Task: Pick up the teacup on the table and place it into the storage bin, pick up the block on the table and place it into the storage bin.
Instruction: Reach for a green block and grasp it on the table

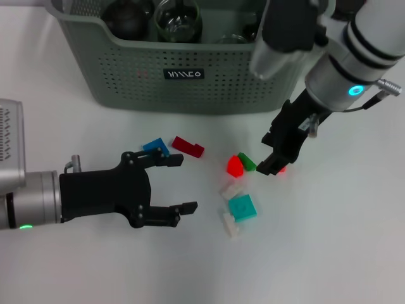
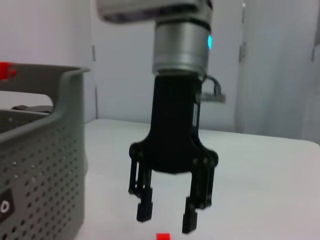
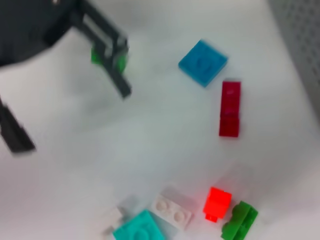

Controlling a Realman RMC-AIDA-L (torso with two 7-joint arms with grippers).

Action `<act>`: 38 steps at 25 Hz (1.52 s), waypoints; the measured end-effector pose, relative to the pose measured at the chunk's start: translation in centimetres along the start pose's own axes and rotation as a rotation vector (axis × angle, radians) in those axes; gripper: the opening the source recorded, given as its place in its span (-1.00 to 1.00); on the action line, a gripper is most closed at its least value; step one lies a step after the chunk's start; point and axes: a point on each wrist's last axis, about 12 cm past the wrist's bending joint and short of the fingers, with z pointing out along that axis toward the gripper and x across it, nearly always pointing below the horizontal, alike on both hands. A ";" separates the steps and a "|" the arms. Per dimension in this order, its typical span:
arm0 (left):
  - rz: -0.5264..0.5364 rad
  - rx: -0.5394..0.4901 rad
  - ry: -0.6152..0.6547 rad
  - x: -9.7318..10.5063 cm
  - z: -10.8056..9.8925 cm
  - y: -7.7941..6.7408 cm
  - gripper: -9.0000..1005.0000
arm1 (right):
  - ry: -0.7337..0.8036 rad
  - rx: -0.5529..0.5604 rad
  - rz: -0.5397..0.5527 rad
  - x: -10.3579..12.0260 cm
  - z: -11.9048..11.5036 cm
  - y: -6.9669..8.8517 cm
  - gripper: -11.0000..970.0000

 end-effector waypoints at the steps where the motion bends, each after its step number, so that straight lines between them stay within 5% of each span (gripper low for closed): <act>1: -0.013 -0.014 -0.010 0.1 -0.1 0.0 0.72 | 0.002 0.008 -0.023 0.0 0.3 0.0 0.28; 24: -0.126 -0.105 -0.076 0.9 -0.5 0.0 0.72 | 0.059 0.074 -0.425 -1.4 2.5 0.4 0.33; 27: -0.135 -0.114 -0.080 1.0 -0.6 0.0 0.72 | 0.087 0.076 -0.474 -1.7 2.8 0.6 0.72; 38: -0.153 -0.123 -0.081 1.2 -0.5 0.0 0.72 | 0.114 0.074 -0.572 -2.5 3.7 0.8 0.95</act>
